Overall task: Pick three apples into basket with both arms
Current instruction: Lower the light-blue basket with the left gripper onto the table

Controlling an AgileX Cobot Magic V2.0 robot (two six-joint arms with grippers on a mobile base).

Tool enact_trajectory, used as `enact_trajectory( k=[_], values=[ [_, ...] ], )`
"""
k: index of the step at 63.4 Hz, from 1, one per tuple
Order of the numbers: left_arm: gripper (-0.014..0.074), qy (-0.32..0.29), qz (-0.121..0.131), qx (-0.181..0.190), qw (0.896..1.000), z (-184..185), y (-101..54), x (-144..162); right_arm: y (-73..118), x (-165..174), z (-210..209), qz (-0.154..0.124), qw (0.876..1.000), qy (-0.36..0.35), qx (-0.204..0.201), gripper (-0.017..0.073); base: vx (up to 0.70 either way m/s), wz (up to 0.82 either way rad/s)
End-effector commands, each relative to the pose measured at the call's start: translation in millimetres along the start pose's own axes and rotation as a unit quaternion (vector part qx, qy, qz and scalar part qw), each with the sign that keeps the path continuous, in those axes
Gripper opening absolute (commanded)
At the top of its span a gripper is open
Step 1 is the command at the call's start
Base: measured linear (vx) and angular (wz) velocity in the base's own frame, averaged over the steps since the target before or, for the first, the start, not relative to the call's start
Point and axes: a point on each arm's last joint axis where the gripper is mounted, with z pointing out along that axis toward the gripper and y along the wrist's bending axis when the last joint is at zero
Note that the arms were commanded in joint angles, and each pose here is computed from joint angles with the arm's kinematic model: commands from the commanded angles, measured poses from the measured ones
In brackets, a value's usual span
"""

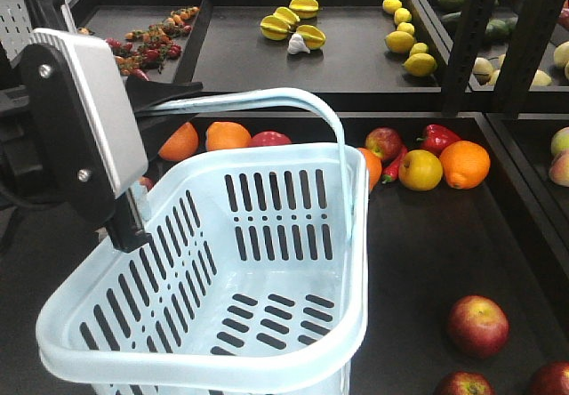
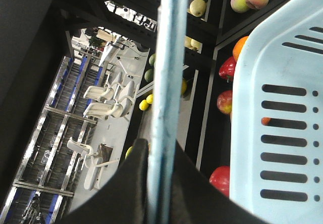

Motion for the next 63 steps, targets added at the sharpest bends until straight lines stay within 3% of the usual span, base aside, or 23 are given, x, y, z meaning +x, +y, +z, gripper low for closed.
enact_trajectory(
  k=[1,25,41,56,63],
  values=[
    [-0.0006,-0.002,-0.019,-0.047,0.999,-4.9,16.3,-5.1,0.1,-1.5,0.3,-0.008,1.000,-0.027,0.001,-0.0009,0.00,0.00],
    [-0.0006,0.032,-0.017,-0.041,0.998,21.6,8.6,9.5,0.1,-1.5,0.3,-0.008,1.000,-0.027,0.001,-0.0009,0.00,0.00],
    [-0.0006,0.107,0.037,-0.068,0.991,59.5,-0.7,37.6,0.1,-1.5,0.3,-0.008,1.000,-0.027,0.001,-0.0009,0.00,0.00],
    [-0.0006,0.157,0.054,-0.056,0.984,92.5,-20.8,62.7,0.1,-1.5,0.3,-0.008,1.000,-0.027,0.001,-0.0009,0.00,0.00],
    [-0.0006,0.177,0.078,-0.055,0.980,105.8,-29.7,73.5,0.1,-1.5,0.3,-0.008,1.000,-0.027,0.001,-0.0009,0.00,0.00]
  ],
)
